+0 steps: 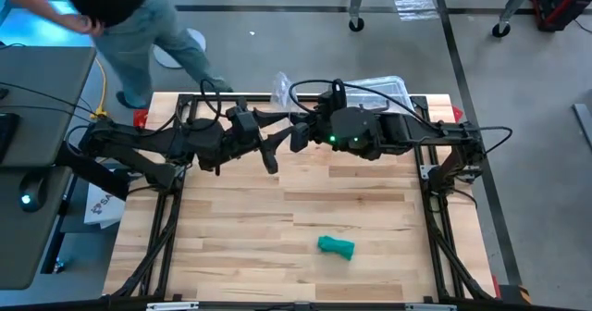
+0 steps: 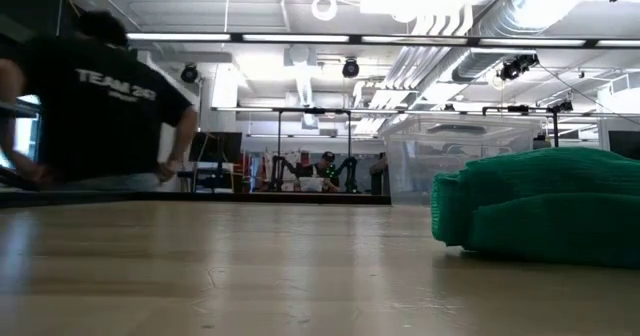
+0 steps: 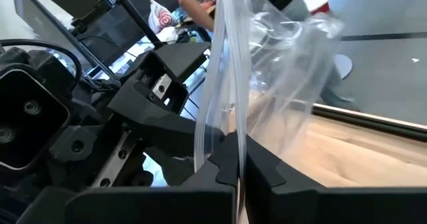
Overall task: Roll bandage
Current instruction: Open the transparent zip bag
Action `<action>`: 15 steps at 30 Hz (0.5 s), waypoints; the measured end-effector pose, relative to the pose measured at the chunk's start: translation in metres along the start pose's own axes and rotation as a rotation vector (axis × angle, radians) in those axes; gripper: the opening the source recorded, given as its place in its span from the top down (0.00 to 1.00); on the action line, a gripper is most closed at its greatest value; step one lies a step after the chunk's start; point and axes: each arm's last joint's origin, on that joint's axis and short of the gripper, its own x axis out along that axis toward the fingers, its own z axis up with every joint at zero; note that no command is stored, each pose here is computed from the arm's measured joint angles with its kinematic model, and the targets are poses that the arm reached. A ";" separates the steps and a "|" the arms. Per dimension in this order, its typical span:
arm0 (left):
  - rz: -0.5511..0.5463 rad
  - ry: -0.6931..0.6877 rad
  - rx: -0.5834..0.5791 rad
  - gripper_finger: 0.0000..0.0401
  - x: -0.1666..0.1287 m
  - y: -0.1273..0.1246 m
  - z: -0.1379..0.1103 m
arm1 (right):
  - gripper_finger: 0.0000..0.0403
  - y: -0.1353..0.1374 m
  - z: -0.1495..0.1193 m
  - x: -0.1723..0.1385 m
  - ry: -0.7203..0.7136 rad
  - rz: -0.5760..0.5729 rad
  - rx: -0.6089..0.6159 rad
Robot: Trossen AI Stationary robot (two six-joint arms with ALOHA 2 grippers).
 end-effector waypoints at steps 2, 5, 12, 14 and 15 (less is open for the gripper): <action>0.020 0.004 0.001 0.66 0.000 0.001 0.000 | 1.00 0.000 0.000 0.000 0.002 0.003 -0.002; 0.063 0.006 0.001 0.81 -0.002 0.003 0.001 | 1.00 0.000 0.000 0.000 0.006 0.007 -0.018; 0.154 0.064 0.040 0.97 -0.007 0.010 -0.003 | 1.00 -0.003 -0.006 -0.001 0.056 -0.025 0.004; 0.178 0.093 0.044 0.97 -0.011 0.011 -0.005 | 1.00 -0.007 -0.008 -0.002 0.070 -0.066 0.030; 0.189 0.102 0.039 0.98 -0.014 0.012 -0.006 | 1.00 -0.010 -0.010 -0.002 0.072 -0.102 0.042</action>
